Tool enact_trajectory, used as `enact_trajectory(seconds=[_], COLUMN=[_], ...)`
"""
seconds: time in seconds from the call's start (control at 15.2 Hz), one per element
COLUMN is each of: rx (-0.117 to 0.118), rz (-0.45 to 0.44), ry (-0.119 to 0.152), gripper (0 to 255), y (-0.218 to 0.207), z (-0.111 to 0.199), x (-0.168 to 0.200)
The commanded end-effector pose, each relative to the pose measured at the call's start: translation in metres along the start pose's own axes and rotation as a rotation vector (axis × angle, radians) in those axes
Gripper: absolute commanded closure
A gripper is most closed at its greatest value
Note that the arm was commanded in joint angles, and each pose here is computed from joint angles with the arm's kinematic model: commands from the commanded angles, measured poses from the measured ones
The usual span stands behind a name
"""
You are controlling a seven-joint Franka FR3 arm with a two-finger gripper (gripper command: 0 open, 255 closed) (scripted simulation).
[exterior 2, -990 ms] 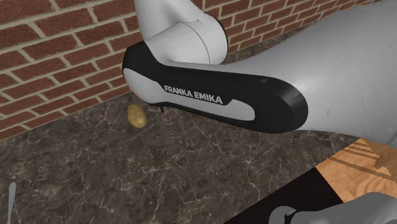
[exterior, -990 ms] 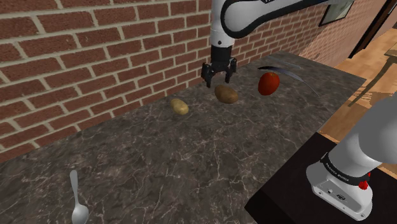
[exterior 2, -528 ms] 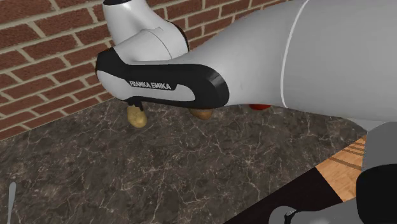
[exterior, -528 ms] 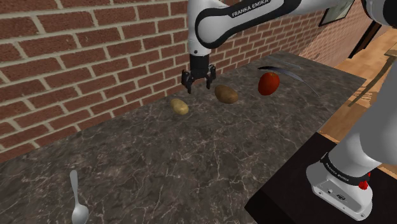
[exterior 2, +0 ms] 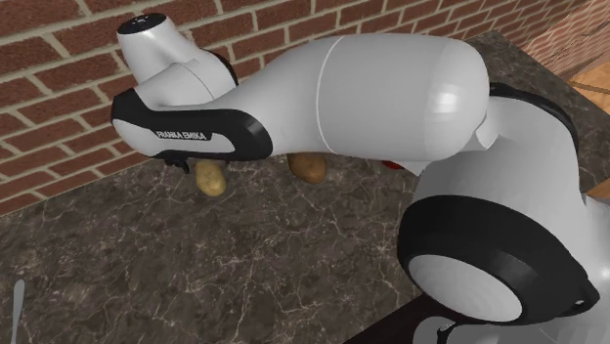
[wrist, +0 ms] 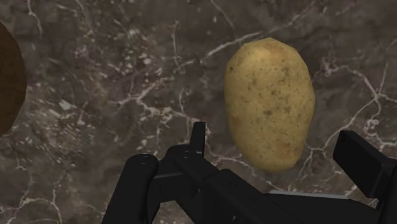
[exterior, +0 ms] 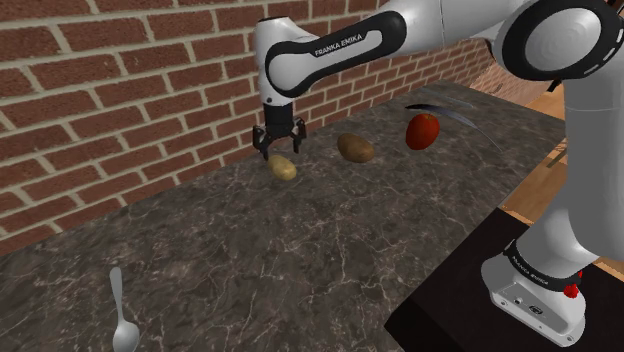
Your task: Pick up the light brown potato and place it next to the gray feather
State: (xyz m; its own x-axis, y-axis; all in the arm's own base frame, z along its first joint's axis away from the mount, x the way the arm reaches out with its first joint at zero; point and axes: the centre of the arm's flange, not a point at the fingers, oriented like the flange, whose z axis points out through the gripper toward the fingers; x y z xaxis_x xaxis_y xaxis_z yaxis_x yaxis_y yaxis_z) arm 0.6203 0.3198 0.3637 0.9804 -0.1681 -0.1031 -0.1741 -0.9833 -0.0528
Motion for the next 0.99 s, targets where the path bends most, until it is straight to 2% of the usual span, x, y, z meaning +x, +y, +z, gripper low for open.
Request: enact_trajectory(seconds=[0.0, 0.4, 0.92], rx=[0.001, 0.001, 0.001], rz=[0.001, 0.001, 0.001], ry=[-0.001, -0.001, -0.001], gripper=[0, 0, 0], y=[-0.005, -0.005, -0.005], z=[0.010, 0.040, 0.040], x=[0.005, 0.005, 0.005])
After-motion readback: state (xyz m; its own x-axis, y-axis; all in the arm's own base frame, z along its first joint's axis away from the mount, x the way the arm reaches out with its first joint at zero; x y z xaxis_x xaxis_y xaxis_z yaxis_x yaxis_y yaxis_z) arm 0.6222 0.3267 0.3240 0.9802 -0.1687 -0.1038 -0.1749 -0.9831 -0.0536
